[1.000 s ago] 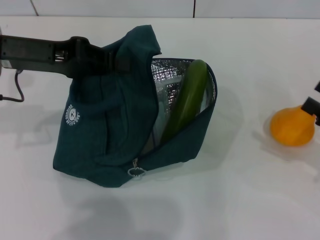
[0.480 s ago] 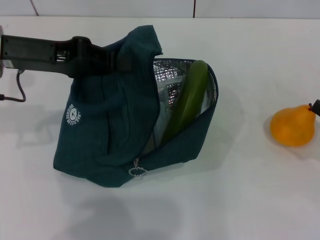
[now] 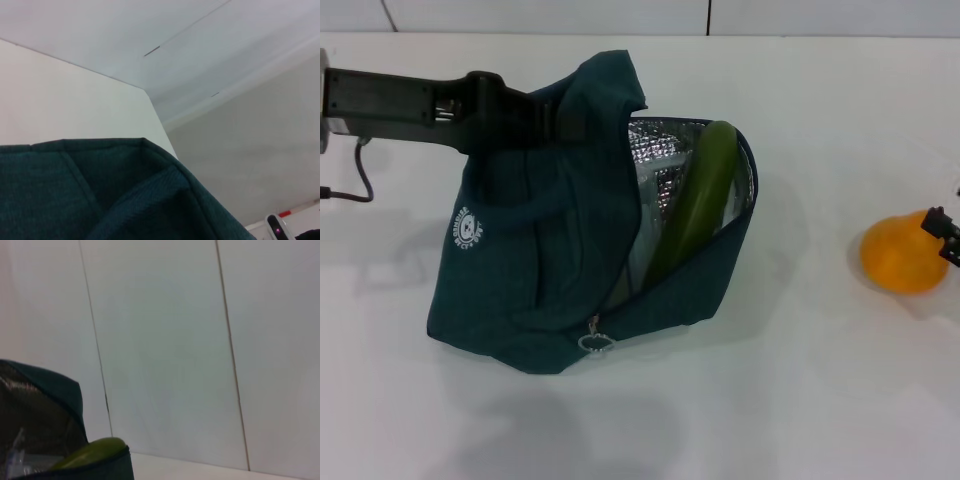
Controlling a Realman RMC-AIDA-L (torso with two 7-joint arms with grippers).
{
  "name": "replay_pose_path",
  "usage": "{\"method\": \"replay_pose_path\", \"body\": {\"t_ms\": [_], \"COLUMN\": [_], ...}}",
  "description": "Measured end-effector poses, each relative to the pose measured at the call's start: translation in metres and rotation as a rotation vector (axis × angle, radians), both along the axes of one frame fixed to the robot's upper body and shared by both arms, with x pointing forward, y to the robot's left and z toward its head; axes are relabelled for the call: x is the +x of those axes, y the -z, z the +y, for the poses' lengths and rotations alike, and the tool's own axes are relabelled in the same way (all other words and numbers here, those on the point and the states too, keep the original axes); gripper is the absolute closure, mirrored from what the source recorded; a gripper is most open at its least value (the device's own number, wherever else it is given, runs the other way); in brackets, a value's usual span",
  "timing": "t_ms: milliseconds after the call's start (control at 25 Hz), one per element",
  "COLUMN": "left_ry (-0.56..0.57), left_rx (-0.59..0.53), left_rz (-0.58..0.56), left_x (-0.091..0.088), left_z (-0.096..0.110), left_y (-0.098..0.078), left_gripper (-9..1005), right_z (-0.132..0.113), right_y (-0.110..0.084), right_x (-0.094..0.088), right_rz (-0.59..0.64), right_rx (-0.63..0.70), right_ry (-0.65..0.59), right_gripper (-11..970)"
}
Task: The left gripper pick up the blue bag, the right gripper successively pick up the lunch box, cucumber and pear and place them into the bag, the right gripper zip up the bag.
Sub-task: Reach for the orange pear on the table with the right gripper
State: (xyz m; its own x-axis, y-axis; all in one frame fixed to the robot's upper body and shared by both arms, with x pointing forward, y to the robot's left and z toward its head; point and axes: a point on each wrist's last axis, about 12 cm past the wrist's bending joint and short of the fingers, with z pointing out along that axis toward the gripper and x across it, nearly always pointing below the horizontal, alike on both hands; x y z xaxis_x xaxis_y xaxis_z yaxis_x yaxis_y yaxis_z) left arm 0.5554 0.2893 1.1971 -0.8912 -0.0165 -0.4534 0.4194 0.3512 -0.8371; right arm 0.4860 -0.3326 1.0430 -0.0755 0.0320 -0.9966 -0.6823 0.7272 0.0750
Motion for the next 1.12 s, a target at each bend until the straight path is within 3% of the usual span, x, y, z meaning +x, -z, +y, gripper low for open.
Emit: {"method": "replay_pose_path", "body": {"t_ms": [200,440,640,880,1120], "left_ry": [-0.001,-0.002,-0.001,0.0,0.0], "left_rx": [0.0,0.0,0.0,0.001,0.002], "left_rz": [0.002,0.004,0.004,0.005,0.004], "left_x": [0.0001,0.0002,0.0002,0.0002,0.0002], "left_z": [-0.0001,-0.0001,-0.0002,-0.0004,-0.0001], "left_y": [0.0003,0.0003,0.0004,0.0004,0.0002], "left_gripper": [953,953,952,952,951], "right_z": [0.0048,0.0065,0.0058,0.0056,0.0053], "right_y": [0.0036,0.0044,0.0049,0.0045,0.0046], "right_x": [0.0022,0.002,0.0027,0.0035,0.0049], "right_rz": [0.001,-0.006,-0.003,-0.005,-0.006], "right_rx": [-0.02,-0.026,-0.029,-0.028,-0.027], "right_ry": [0.01,0.01,0.019,0.024,0.04], "right_gripper": [288,439,668,870,875]}}
